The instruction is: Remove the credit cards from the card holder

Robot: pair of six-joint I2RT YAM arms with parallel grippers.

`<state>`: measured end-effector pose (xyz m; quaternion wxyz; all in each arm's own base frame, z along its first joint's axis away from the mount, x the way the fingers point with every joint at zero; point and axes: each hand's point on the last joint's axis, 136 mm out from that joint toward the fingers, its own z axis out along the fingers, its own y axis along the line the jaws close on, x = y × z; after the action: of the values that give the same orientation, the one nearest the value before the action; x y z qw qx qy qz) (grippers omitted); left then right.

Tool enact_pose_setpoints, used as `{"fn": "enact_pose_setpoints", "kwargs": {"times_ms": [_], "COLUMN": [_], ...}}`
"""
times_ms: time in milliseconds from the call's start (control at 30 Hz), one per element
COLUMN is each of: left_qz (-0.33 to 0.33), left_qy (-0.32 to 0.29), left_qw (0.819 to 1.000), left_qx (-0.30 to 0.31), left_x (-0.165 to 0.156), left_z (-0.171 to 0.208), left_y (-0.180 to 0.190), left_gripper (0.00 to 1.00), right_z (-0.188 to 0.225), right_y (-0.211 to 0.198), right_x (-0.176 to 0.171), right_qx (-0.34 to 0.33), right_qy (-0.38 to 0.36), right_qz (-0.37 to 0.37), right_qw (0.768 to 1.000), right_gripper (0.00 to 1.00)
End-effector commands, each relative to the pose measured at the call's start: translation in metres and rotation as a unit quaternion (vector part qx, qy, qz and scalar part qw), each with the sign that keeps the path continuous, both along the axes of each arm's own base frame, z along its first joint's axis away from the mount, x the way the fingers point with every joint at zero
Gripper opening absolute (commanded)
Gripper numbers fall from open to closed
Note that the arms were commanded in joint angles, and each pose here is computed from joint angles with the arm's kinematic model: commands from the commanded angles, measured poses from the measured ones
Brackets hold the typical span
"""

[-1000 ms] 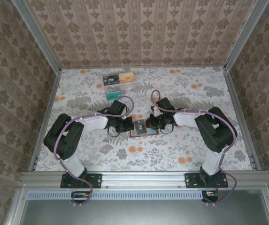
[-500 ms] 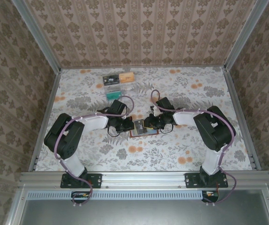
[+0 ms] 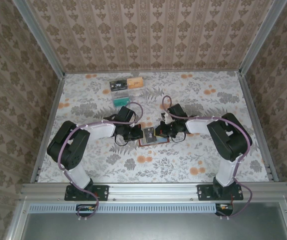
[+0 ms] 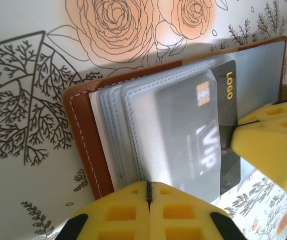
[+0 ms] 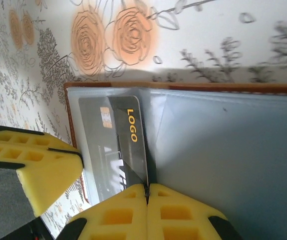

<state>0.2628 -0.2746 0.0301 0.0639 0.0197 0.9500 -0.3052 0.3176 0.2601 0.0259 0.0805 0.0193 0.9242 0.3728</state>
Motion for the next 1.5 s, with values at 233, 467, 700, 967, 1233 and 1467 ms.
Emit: {"fn": "enact_pose_setpoints", "kwargs": {"times_ms": [233, 467, 700, 967, 1233, 1467], "left_qz": [-0.005, 0.003, 0.043, 0.081, 0.093, 0.073], "left_qy": [0.02, -0.011, -0.072, -0.1, -0.096, -0.088], "left_qw": [0.999, 1.0, 0.989, 0.958, 0.938, 0.928], "left_qx": [0.028, -0.021, -0.12, -0.257, -0.321, -0.356], "left_x": [-0.006, 0.008, 0.034, 0.052, 0.057, 0.051], "left_z": [-0.012, 0.024, 0.092, 0.152, 0.169, 0.178], "left_y": [0.011, 0.0, -0.011, -0.021, -0.028, -0.036], "left_gripper": [0.0, 0.06, 0.58, 0.57, 0.46, 0.34], "right_z": [0.001, 0.034, 0.089, 0.157, 0.194, 0.196], "right_y": [-0.045, -0.053, -0.047, -0.032, -0.018, -0.016], "right_x": [-0.005, 0.003, 0.015, 0.028, 0.03, 0.029], "right_qx": [-0.017, 0.001, 0.032, 0.119, 0.205, 0.222], "right_qy": [0.0, -0.035, -0.094, -0.159, -0.178, -0.174], "right_qz": [-0.038, -0.048, -0.048, -0.047, -0.038, -0.042], "right_qw": [0.999, 0.998, 0.994, 0.979, 0.962, 0.959], "right_gripper": [0.0, 0.0, 0.0, 0.0, 0.0, 0.0]}}
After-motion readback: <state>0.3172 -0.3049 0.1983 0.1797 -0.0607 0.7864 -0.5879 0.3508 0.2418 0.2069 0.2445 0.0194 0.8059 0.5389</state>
